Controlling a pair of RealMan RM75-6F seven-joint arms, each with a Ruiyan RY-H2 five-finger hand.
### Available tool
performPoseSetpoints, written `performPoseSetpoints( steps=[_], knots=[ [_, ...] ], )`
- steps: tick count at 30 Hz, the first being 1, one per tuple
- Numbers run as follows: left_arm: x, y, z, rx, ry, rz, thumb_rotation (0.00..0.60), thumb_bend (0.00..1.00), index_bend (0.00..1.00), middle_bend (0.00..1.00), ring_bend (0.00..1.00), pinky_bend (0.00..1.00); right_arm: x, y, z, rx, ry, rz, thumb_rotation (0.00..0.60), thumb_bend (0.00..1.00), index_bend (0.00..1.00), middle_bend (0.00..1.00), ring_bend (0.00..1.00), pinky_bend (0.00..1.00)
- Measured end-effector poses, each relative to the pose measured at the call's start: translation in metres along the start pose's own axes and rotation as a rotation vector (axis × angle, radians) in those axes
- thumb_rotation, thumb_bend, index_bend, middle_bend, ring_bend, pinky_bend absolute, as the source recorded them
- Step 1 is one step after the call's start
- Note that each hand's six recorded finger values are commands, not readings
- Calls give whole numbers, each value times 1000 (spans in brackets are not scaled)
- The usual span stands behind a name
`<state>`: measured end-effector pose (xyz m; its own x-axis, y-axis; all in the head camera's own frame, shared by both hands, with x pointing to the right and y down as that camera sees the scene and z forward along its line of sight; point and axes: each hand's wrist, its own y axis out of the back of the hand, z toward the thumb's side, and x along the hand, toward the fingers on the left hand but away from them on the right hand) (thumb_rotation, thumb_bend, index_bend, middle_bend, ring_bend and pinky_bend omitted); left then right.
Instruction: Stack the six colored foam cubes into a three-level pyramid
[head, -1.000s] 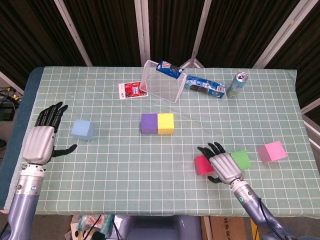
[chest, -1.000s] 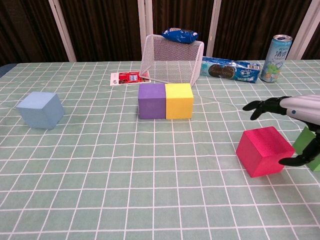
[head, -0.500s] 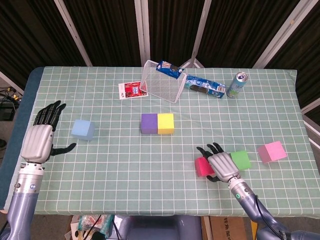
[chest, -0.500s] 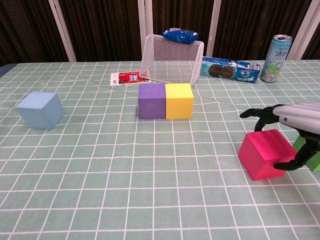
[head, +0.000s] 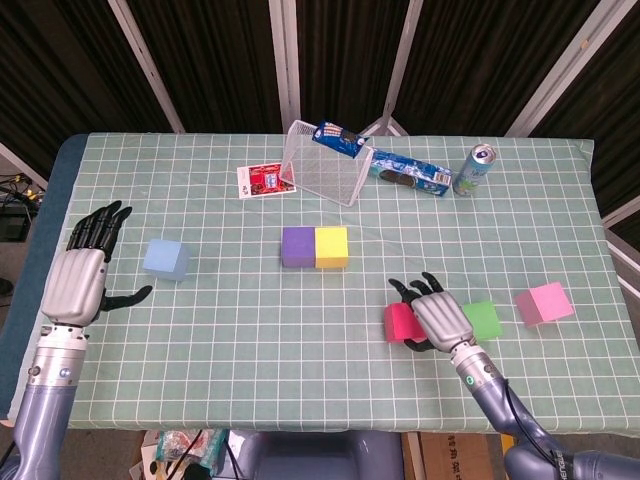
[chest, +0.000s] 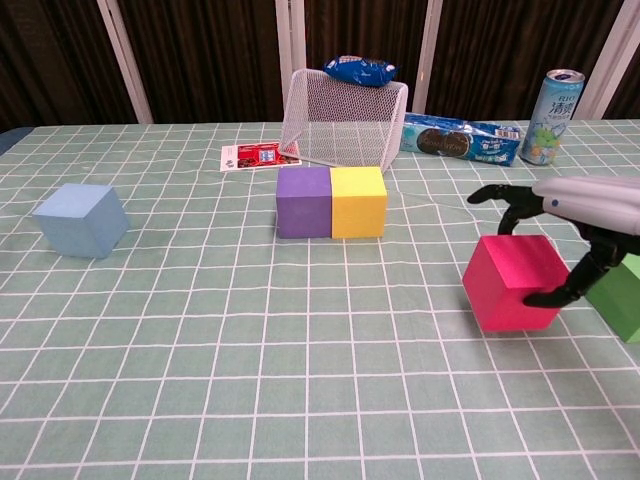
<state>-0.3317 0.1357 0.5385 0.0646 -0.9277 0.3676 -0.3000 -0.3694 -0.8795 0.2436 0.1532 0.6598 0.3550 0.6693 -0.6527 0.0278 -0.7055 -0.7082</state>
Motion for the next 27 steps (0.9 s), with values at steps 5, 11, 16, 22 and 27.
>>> performPoseSetpoints(
  steps=[5, 11, 16, 22, 27],
  knots=[
    [1, 1, -1, 0, 3, 4, 600, 77, 0, 0, 0, 59, -20, 25, 5, -24, -10, -38, 600, 254, 16, 444, 165, 0],
    [2, 1, -3, 3, 10, 3, 600, 76, 0, 0, 0, 59, -50, 51, 4, 11, -28, -65, 600, 254, 17, 444, 165, 0],
    [4, 1, -6, 5, 21, 7, 600, 77, 0, 0, 0, 59, -75, 61, -5, 29, -71, -67, 600, 255, 17, 444, 165, 0],
    [7, 4, -7, 8, 29, 21, 600, 77, 0, 0, 0, 58, -97, 62, -14, 23, -117, -55, 600, 255, 17, 444, 165, 0],
    [8, 5, -9, 18, 37, 28, 600, 76, 0, 0, 0, 59, -113, 61, -16, 22, -132, -46, 600, 255, 17, 444, 165, 0]
  ],
)
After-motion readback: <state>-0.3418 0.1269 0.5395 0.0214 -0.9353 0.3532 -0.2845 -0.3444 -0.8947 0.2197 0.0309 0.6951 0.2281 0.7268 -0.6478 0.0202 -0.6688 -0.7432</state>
